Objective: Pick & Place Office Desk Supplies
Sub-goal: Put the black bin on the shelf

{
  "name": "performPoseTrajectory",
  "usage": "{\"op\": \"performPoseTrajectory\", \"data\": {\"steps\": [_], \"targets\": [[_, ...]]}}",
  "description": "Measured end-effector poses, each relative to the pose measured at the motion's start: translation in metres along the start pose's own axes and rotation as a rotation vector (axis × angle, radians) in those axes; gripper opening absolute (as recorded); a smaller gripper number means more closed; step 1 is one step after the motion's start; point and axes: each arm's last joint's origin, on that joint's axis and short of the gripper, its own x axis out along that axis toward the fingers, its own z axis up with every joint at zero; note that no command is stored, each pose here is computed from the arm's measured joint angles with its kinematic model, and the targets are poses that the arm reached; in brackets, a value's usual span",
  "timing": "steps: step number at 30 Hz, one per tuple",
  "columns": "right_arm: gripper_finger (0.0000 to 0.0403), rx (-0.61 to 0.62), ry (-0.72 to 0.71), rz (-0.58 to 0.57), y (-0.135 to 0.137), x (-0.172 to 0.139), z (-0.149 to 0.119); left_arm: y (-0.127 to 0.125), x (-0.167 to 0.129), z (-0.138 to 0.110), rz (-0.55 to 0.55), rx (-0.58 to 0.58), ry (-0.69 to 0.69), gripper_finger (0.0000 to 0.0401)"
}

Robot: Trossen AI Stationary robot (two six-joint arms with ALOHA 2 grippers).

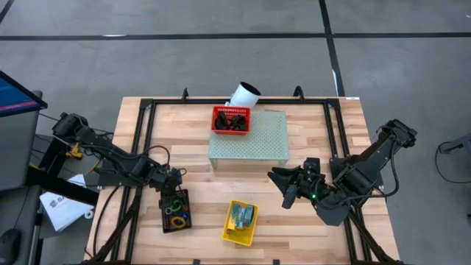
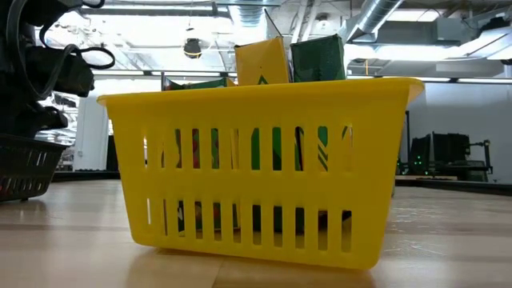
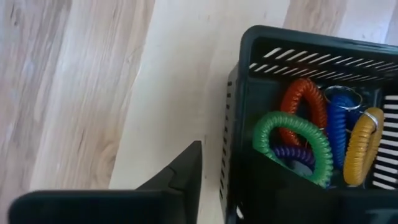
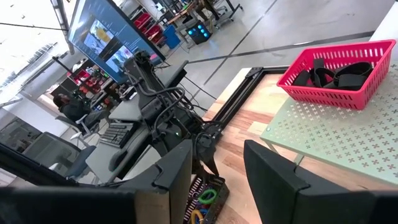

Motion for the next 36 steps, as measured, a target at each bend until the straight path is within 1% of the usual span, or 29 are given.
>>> {"op": "performPoseTrajectory", "data": {"steps": [5,9,13,20,26,32,36], "targets": [[0.0143,0.000,0.004,0.001,0.000,0.000,0.000,0.001,0.001,-0.001,0.010,-0.011,0.001,0.0044],[0.0143,-0.001,0.004,0.001,0.000,0.000,0.000,0.000,0.001,0.000,-0.004,-0.009,-0.015,0.0009],[0.0143,0.000,0.005,0.002,0.000,0.000,0.000,-0.002,0.001,0.003,-0.029,-0.036,-0.046,0.0004],[0.0143,-0.006,0.006,0.001,0.000,0.000,0.000,-0.005,0.001,0.010,-0.080,-0.170,-0.097,0.0001],[0.0143,-0.021,0.012,-0.003,-0.001,-0.001,-0.001,-0.007,-0.002,0.014,-0.117,-0.319,-0.148,0.0001],[0.0143,-0.032,0.020,-0.001,-0.002,-0.002,-0.002,-0.010,-0.017,0.019,-0.185,-0.526,-0.300,0.0001],[0.0143,-0.047,0.031,-0.002,-0.003,-0.004,-0.004,-0.011,-0.031,0.021,-0.259,-0.649,-0.428,0.0001]]}}
